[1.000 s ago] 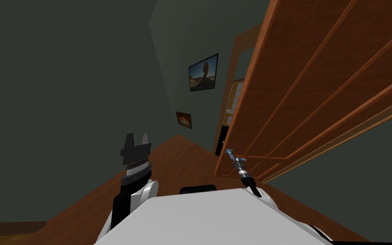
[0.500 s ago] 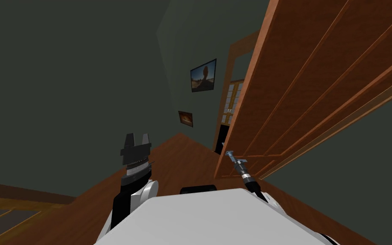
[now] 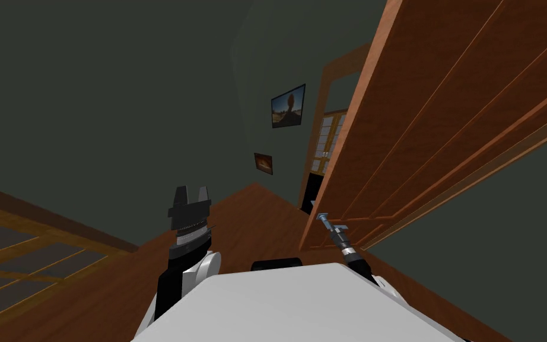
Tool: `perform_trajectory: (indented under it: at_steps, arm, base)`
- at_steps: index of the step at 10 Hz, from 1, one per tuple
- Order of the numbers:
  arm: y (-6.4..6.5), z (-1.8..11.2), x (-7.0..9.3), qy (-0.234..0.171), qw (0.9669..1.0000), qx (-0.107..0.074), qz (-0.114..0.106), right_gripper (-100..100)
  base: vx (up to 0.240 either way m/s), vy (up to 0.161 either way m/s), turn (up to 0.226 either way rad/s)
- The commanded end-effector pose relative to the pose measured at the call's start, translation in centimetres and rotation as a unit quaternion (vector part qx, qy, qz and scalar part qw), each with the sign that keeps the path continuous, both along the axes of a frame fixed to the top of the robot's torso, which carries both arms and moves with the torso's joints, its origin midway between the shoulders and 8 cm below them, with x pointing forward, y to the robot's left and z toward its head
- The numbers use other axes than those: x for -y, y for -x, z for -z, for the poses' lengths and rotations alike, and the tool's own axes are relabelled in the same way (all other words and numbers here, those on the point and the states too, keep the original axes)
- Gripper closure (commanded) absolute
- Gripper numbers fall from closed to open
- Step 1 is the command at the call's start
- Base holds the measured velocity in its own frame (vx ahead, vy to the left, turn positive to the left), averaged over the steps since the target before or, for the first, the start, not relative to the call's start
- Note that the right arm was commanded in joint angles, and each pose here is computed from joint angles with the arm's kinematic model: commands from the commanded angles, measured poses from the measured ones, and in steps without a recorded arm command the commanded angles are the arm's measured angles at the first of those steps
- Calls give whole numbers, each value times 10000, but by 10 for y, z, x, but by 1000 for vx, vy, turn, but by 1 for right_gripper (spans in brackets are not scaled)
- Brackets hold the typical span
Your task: Pull the door open
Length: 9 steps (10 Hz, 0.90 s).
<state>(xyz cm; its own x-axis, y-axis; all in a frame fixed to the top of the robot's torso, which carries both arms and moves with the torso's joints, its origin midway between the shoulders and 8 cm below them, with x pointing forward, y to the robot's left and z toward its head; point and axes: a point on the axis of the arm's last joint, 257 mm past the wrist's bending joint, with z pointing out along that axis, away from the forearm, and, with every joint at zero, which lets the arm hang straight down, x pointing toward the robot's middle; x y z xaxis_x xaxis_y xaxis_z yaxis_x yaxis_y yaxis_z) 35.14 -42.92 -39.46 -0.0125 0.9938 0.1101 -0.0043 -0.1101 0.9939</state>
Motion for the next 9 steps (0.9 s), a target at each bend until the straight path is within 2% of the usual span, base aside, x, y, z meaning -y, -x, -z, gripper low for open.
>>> perform_trajectory:
  at_steps: [1,5,6,9]
  arm:
    - [13,3,1,-17,10000,-30,-73,100]
    - [34,1,3,-25,9997,-29,-230,100]
    - [30,3,1,-32,9998,-48,-216,100]
    - [33,4,1,-36,9997,-51,-253,100]
  base:
    - [-204,-69,164]
    - [-186,-73,138]
    - [-76,-18,22]
    - [-154,-64,155]
